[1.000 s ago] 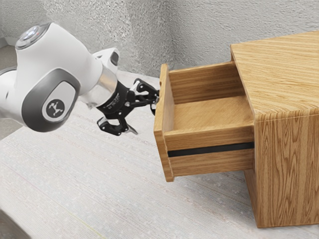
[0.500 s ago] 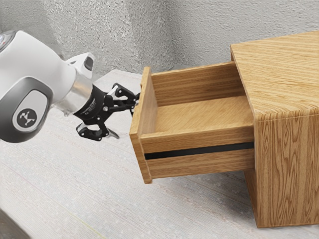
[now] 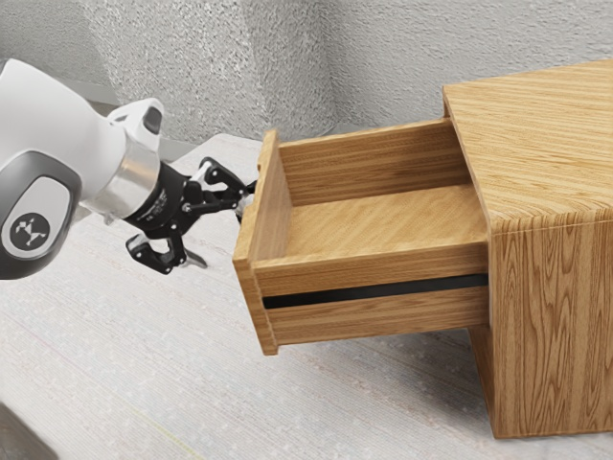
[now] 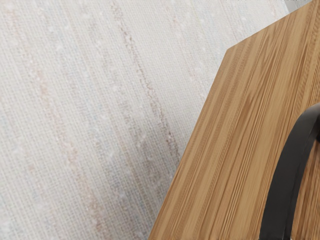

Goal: Pull the drawer handle with one arm to open the drawer

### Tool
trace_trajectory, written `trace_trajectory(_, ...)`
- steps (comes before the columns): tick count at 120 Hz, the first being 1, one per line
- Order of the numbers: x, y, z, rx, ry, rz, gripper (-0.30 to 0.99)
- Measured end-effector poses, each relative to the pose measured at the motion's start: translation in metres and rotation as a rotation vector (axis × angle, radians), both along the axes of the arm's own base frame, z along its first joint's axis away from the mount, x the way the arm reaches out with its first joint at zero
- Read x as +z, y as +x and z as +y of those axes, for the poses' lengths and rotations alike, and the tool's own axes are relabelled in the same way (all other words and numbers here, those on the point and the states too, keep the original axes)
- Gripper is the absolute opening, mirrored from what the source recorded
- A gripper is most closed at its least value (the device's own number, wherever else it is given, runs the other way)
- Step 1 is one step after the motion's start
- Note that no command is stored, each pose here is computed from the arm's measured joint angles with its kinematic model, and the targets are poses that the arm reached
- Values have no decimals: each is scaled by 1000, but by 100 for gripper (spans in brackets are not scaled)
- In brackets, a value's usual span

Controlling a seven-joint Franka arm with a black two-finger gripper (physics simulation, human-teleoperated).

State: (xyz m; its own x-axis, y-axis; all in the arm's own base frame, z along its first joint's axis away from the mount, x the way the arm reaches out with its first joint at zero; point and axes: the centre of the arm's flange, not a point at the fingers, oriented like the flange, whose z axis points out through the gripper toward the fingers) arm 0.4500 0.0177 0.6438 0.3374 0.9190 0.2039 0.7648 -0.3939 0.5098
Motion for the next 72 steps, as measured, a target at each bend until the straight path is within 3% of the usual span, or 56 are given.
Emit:
trace_trajectory(38,40,-30,-6,-24,43,-83,67)
trace_trajectory(44,76,-38,-29,-69,56,-138,68)
trace_trajectory(51,169,-44,-83,-158,51,-241,68)
trace_trajectory(56,221,-55,-129,-238,25,-276,68)
trace_trajectory(64,246,-80,-193,-364,-9,-241,68)
trace_trajectory(72,230,-90,-242,-445,-24,-140,69)
